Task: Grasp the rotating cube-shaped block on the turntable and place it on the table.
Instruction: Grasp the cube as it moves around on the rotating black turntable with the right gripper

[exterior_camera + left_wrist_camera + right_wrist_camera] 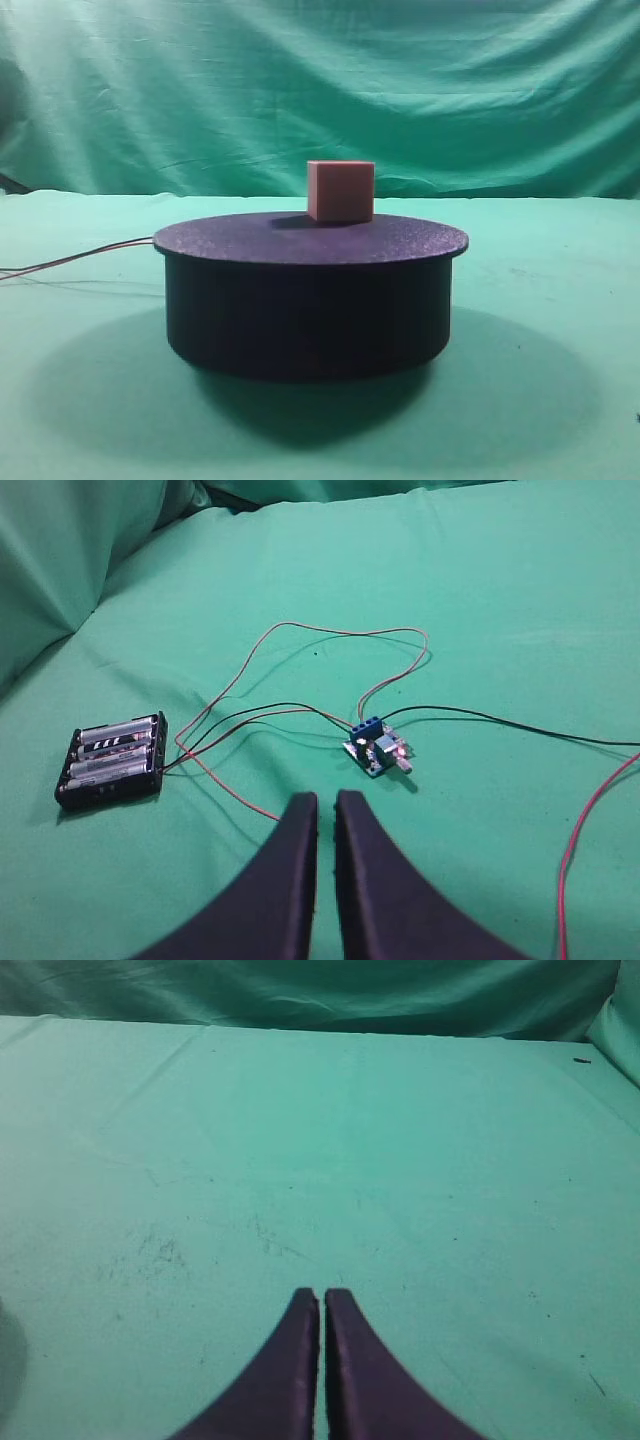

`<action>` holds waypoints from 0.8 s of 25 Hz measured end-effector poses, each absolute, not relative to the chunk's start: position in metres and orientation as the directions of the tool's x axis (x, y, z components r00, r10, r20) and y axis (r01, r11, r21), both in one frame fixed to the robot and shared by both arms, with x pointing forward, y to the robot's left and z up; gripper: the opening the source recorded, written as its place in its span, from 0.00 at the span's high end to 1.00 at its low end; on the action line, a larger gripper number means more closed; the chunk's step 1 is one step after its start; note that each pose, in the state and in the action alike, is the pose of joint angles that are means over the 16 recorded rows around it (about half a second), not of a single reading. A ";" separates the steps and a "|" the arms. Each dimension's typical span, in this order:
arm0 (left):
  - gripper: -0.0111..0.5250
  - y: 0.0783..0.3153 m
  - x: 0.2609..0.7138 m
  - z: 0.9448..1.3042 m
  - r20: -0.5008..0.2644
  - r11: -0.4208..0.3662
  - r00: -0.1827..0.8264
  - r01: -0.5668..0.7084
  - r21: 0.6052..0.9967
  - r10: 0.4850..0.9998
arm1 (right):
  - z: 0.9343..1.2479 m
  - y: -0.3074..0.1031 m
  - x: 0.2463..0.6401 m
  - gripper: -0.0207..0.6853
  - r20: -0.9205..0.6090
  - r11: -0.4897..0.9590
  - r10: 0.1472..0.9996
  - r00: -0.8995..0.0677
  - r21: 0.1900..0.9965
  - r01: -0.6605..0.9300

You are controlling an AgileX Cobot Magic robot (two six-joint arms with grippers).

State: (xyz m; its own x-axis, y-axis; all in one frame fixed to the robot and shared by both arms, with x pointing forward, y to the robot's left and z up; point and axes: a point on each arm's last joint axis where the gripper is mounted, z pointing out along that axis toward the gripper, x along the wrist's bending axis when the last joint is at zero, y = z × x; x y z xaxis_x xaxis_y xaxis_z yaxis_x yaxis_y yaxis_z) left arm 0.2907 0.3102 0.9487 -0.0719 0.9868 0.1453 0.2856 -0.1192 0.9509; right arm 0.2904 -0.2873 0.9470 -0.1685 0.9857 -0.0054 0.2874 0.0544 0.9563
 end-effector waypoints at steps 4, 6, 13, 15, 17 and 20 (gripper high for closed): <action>0.98 0.310 0.291 0.949 0.145 -0.119 -0.072 0.286 0.951 0.987 | 0.947 -0.287 0.290 0.97 -0.005 0.054 0.986 -0.169 0.956 0.287; 0.98 0.310 0.291 0.949 0.145 -0.119 -0.072 0.286 0.951 0.987 | 0.947 -0.287 0.290 0.97 -0.005 0.054 0.986 -0.169 0.956 0.287; 0.98 0.310 0.291 0.949 0.145 -0.119 -0.072 0.286 0.951 0.987 | 0.949 -0.287 0.291 0.97 0.007 0.037 0.986 -0.164 0.964 0.264; 0.98 0.310 0.291 0.949 0.145 -0.119 -0.072 0.286 0.951 0.987 | 0.953 -0.287 0.292 0.97 0.033 0.004 0.987 -0.156 0.974 0.228; 0.98 0.310 0.291 0.949 0.145 -0.119 -0.072 0.286 0.951 0.987 | 0.958 -0.288 0.293 0.97 0.063 -0.036 0.987 -0.147 0.983 0.181; 0.98 0.310 0.291 0.949 0.145 -0.119 -0.072 0.286 0.951 0.987 | 0.967 -0.288 0.294 0.97 0.104 -0.089 0.985 -0.138 0.989 0.116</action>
